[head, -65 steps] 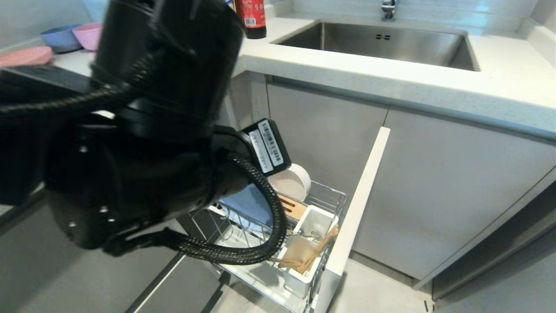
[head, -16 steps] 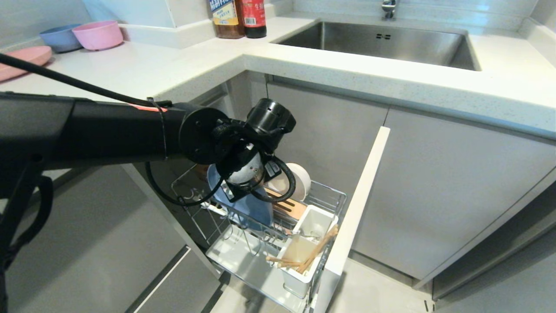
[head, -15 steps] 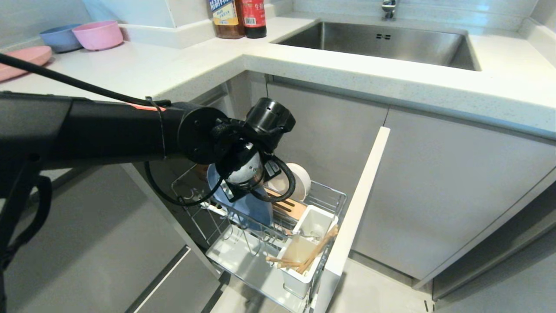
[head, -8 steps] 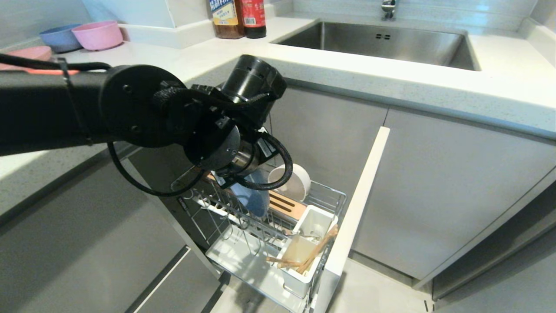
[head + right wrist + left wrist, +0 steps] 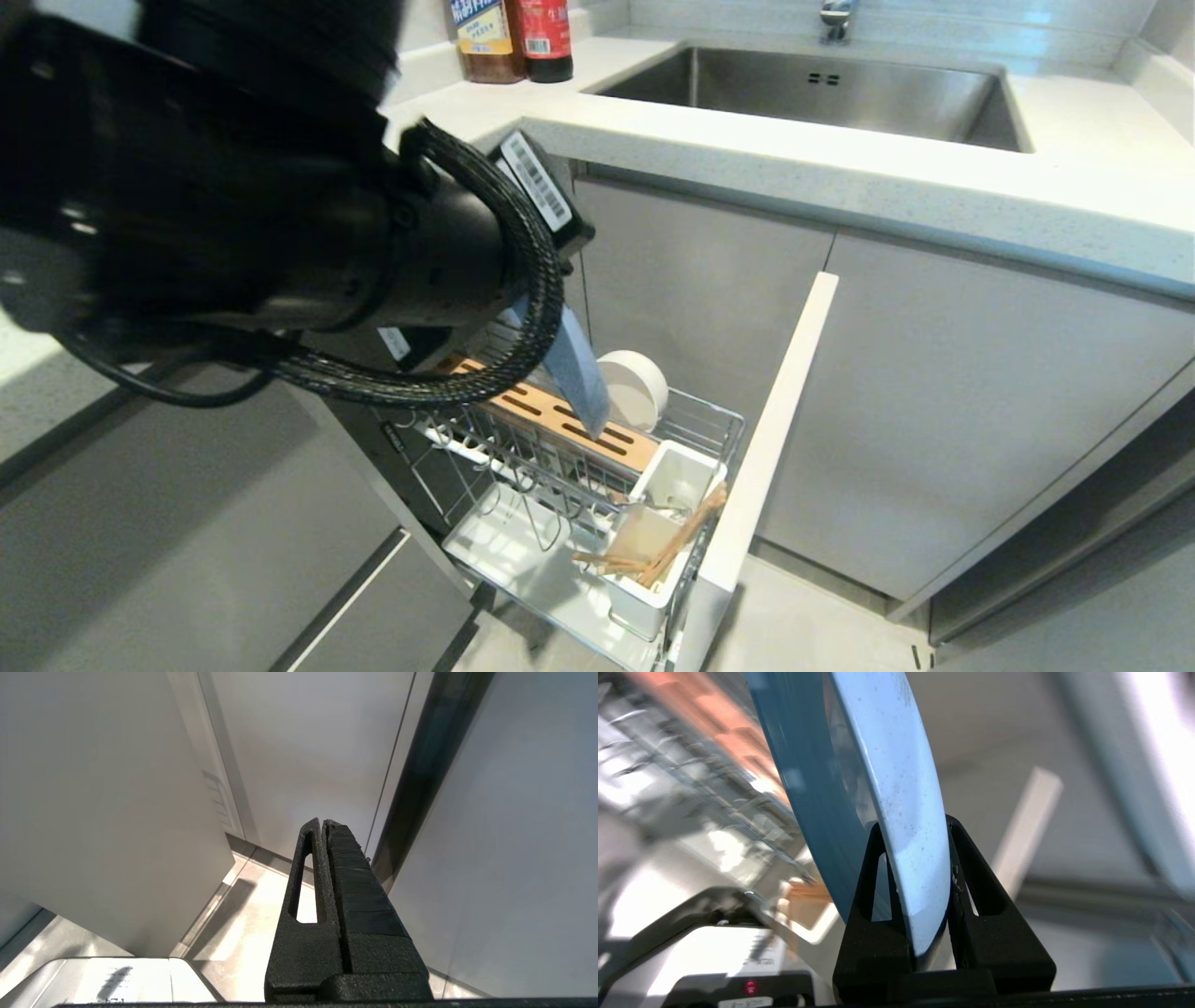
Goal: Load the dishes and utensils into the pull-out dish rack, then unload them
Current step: Take the plate out of the cupboard
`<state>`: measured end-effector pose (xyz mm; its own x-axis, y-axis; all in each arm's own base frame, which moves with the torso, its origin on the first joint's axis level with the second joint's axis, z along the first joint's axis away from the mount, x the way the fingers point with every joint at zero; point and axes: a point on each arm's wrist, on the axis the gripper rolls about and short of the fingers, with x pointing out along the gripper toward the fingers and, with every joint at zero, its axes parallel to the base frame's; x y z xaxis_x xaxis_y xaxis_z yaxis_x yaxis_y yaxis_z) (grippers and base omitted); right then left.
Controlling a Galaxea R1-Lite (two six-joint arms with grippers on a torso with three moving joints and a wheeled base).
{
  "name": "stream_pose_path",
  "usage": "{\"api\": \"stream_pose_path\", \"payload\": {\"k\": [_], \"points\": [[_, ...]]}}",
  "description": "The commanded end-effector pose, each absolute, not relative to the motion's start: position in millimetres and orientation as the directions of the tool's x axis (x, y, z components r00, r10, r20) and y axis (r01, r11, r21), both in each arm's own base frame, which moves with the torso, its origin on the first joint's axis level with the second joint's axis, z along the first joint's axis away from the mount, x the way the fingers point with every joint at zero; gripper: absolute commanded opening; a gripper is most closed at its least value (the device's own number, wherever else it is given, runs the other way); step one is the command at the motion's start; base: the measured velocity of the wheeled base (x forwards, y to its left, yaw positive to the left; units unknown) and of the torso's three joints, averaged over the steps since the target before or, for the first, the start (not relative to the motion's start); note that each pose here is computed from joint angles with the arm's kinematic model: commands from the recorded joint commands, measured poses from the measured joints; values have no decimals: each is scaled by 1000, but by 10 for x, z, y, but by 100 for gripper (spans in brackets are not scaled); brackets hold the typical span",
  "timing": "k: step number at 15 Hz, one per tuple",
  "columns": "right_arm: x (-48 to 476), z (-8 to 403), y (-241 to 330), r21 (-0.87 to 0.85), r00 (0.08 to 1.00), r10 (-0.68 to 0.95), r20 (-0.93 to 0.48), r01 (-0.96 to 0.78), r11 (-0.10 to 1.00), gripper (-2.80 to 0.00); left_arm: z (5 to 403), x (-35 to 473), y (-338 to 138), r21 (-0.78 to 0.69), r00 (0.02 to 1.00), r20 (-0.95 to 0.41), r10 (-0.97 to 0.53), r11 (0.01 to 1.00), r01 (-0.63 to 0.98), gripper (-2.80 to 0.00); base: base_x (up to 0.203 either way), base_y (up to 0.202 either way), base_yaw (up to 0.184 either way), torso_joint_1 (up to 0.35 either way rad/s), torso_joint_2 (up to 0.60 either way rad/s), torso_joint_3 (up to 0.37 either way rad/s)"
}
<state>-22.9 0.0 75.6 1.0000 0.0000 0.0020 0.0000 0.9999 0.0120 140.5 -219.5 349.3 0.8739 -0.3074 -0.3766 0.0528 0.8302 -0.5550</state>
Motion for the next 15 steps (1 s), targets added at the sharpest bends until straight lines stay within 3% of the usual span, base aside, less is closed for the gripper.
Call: {"api": "stream_pose_path", "payload": {"k": [1, 6, 15], "points": [[-227, 751, 0, 12, 1000, 0, -1, 0, 1000, -280, 3788, 1152, -2033, -568, 874, -291, -389, 806, 169, -280, 0, 0, 0, 0, 0, 0], [-227, 752, 0, 12, 1000, 0, 0, 0, 1000, -280, 4235, 1009, -1841, -199, 926, -106, -362, 920, 337, -280, 0, 0, 0, 0, 0, 0], [-227, 752, 0, 12, 1000, 0, 0, 0, 1000, -280, 4466, 1328, -1071, 55, 1000, -2, 14, 998, -14, -280, 0, 0, 0, 0, 0, 0]]}}
